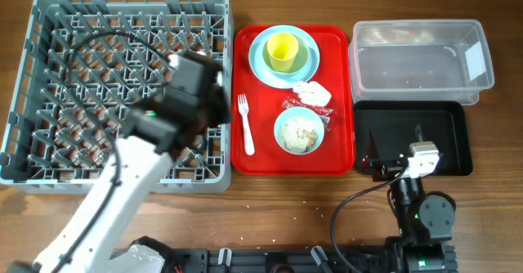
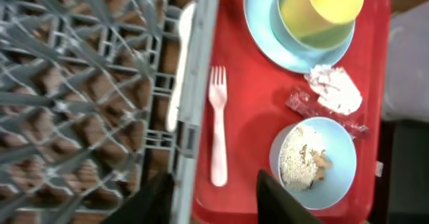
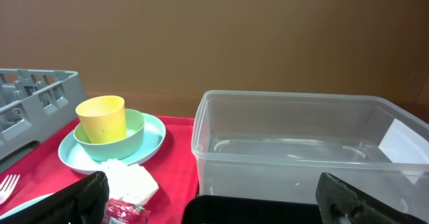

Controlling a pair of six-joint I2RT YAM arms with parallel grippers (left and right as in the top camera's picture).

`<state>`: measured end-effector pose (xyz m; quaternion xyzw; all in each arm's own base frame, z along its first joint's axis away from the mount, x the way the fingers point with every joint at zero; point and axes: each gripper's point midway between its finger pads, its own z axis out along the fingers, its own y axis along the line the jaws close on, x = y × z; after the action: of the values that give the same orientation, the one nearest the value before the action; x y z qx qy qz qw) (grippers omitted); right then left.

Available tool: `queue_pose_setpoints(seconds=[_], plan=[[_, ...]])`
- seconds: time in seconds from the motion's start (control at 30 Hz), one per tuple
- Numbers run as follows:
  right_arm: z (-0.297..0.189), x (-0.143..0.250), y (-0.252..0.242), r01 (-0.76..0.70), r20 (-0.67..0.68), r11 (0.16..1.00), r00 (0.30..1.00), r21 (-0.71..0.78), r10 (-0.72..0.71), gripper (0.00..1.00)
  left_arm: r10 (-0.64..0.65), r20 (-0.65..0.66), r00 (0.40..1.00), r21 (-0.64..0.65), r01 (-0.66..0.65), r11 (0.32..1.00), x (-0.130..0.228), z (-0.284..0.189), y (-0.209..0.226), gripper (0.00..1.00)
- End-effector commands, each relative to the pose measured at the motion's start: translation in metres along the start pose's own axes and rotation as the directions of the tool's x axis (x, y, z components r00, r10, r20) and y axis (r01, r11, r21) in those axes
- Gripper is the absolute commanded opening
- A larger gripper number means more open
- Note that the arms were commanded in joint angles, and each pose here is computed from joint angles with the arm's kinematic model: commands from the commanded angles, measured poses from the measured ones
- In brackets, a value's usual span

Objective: Sort waste into correct bins and load items into the dishwasher rack
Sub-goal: 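Move the left gripper back to the white fork and grasp it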

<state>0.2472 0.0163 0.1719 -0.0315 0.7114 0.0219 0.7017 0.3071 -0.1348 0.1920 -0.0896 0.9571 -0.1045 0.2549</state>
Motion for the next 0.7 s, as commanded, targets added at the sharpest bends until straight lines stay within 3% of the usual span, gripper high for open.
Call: queue_pose_setpoints(seconds=[0.0, 0.1, 0.3, 0.67], plan=[[0.000, -0.002, 0.000, 0.011, 0.008, 1.000, 1.000, 0.005, -0.011, 1.00, 0.009, -0.037, 0.999, -0.066, -0.011, 0.998, 0.026, 0.037, -0.024, 0.43], [0.000, -0.002, 0.000, 0.011, 0.009, 1.000, 1.000, 0.005, -0.011, 1.00, 0.075, -0.076, 0.994, -0.060, -0.079, 0.995, 0.049, 0.075, -0.054, 0.45], [0.000, -0.002, 0.000, 0.011, 0.009, 1.000, 1.000, 0.005, -0.011, 1.00, 0.002, -0.114, 0.993, -0.269, -0.033, 0.963, 0.081, 0.137, -0.032, 0.45], [0.000, -0.002, 0.000, 0.011, 0.009, 1.000, 1.000, 0.005, -0.011, 1.00, -0.027, -0.090, 0.996, -0.295, -0.001, 0.955, 0.082, 0.146, -0.027, 0.49]])
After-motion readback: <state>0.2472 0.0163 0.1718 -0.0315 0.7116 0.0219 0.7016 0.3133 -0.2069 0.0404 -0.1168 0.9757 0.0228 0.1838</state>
